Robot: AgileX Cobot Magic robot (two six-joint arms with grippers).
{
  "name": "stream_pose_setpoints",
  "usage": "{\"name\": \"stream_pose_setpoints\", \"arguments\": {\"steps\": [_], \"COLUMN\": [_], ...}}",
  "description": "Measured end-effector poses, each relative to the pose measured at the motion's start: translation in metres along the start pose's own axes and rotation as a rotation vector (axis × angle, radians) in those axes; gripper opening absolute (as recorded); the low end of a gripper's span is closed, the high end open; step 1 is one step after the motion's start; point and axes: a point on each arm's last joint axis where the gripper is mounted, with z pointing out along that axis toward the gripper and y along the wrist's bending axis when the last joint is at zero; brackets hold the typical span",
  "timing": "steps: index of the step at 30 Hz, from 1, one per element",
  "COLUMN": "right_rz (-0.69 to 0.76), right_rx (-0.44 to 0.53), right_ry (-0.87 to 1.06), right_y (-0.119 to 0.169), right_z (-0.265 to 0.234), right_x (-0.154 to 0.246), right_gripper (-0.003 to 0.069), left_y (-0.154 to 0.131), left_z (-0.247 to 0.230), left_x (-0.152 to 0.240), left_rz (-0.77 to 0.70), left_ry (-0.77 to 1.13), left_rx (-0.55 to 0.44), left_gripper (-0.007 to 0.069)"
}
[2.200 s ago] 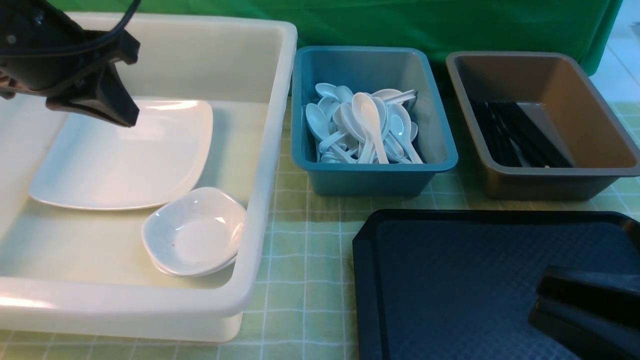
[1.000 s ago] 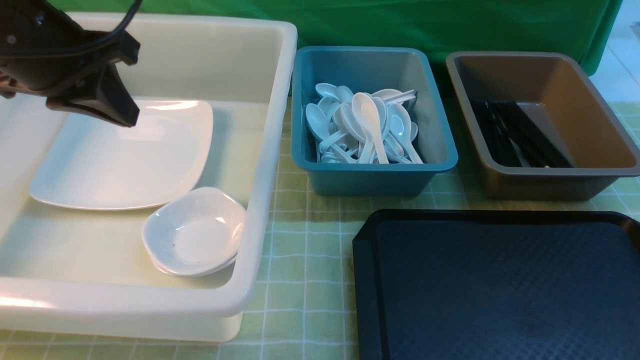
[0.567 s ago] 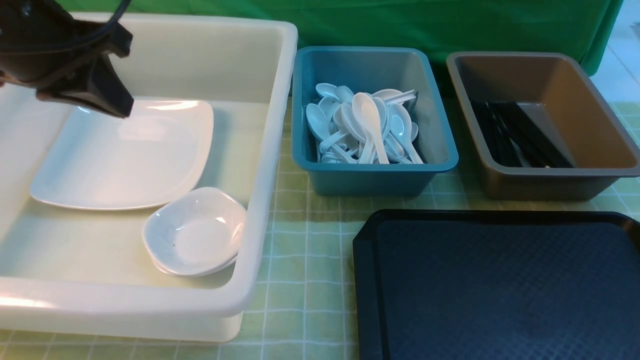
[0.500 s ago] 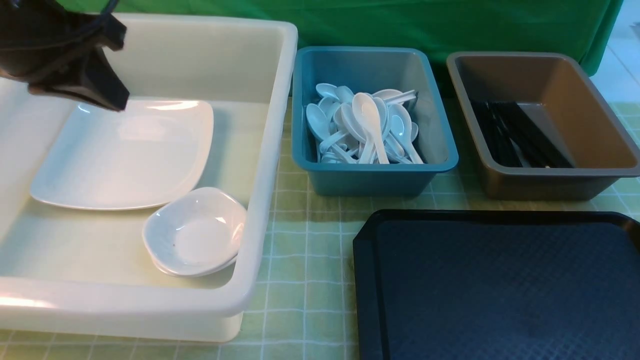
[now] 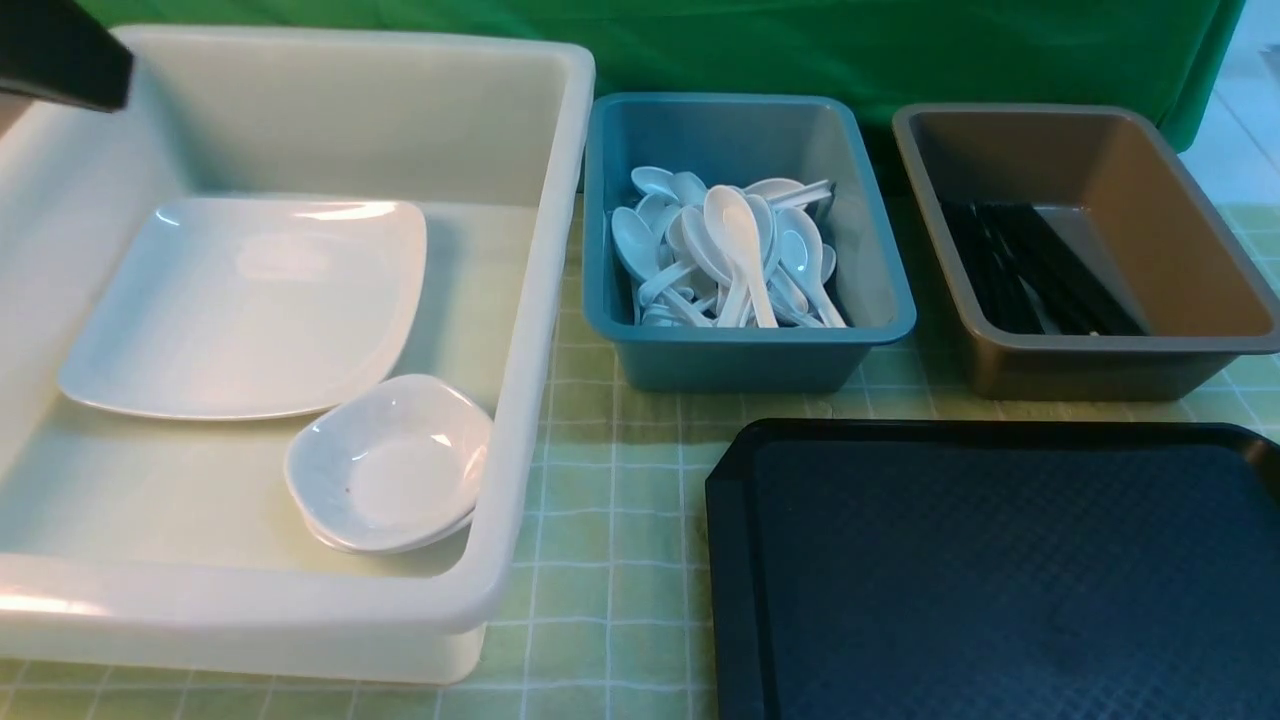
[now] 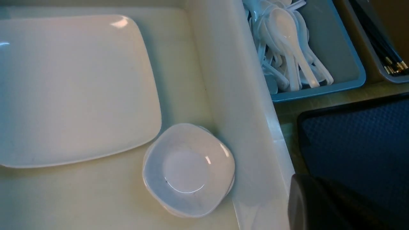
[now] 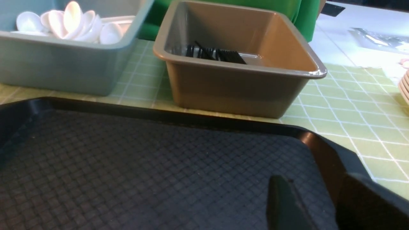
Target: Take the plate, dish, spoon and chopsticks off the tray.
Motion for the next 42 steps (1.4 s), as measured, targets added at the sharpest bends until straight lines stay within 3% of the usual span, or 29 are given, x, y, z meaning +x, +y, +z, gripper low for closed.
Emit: {"name": "stream_pose_setpoints", "arguments": {"steps": [7,9,15,19,25,35,42], "right_rz": [0.0,0.0,0.0,0.0,0.0,0.0,0.0], "right_rx": [0.0,0.0,0.0,0.0,0.0,0.0,0.0], "right_ry": [0.001,0.001,0.001,0.001,0.001,0.001,0.001], "right_y": [0.0,0.0,0.0,0.0,0.0,0.0,0.0], "right_z": [0.0,0.0,0.0,0.0,0.0,0.0,0.0], "right_x": [0.0,0.0,0.0,0.0,0.0,0.0,0.0], "right_gripper": [0.0239,0.0239,0.0239,0.0239,0.0239,0.0239,0.0239], "left_y": [-0.005,-0.007,-0.015,-0.01,0.0,0.016,0.026], "left_z": [-0.034,-0.042,-0.042,-0.03,-0.022,0.013,0.033], "left_x": [0.045,0.074,0.146,0.183,0.206,0.231,0.247], "left_rz": [0.046,0.052,0.014,-0.05,-0.094,-0.011,0.042], "left_ry": [-0.034,-0.048,-0.209,-0.505,-0.756,-0.647,-0.617], "left_rx": [-0.084,-0.104,-0.048,-0.031,-0.064,-0.215,-0.245], "left_gripper": [-0.0012,-0.0012,-0.0012,-0.0012,-0.0012,-0.0012,-0.0012]}}
